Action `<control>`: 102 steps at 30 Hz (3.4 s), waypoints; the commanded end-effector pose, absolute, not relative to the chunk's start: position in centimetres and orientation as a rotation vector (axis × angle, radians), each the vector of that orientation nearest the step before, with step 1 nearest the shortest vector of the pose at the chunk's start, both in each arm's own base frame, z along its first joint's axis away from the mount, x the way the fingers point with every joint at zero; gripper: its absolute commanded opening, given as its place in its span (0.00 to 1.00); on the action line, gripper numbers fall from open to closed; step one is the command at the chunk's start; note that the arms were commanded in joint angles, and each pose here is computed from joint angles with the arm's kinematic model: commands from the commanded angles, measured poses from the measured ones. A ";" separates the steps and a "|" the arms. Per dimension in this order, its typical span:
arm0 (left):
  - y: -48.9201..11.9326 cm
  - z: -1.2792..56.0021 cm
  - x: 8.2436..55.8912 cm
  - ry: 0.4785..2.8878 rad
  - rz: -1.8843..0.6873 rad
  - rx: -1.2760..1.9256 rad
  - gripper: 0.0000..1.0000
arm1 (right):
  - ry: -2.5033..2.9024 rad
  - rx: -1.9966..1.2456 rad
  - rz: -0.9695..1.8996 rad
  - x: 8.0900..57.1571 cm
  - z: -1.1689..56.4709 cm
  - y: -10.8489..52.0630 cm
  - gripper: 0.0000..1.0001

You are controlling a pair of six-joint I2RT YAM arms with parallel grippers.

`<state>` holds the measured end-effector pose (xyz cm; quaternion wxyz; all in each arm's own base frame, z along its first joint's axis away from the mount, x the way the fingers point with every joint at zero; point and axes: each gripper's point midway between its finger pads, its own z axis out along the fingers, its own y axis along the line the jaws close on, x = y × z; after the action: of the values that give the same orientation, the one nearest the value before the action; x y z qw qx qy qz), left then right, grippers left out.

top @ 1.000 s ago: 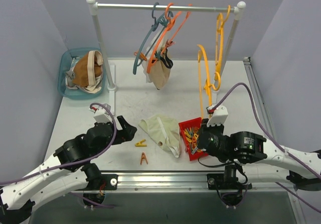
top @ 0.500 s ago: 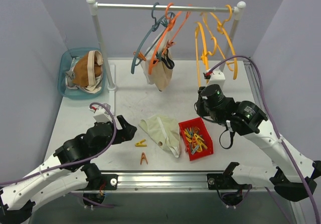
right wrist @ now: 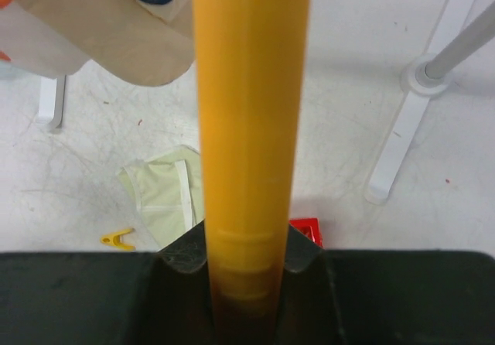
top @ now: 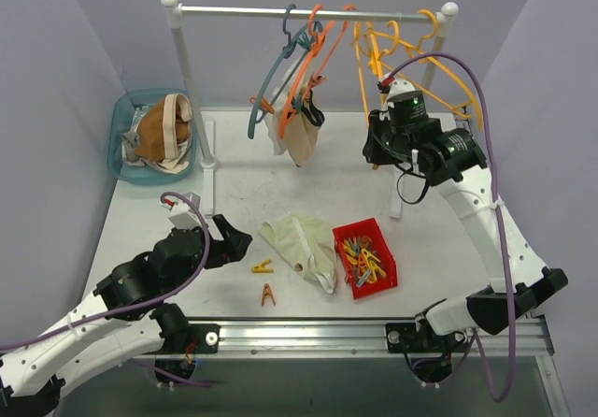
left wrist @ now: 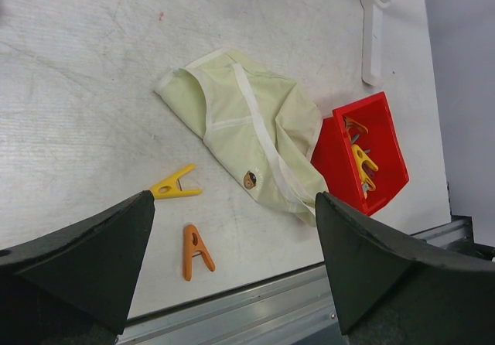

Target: Remove the underwear clipped to the hanger

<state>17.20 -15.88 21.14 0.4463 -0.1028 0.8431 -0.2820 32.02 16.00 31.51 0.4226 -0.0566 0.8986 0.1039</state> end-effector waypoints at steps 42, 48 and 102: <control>-16.9 22.2 17.7 2.057 -0.760 -0.240 0.94 | 2.385 -0.362 0.400 20.2 20.4 18.7 0.96; -17.3 22.1 18.3 2.044 -0.751 -0.239 0.94 | 2.390 -0.528 0.461 16.3 16.0 22.3 0.96; -19.3 21.9 28.7 2.086 -0.416 -0.004 0.02 | 2.292 -0.309 0.442 14.7 15.3 17.8 0.91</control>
<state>27.01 -24.50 15.20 0.4189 0.0867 0.8913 -0.1502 14.50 17.57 14.88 0.3768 -0.1209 0.9014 0.1757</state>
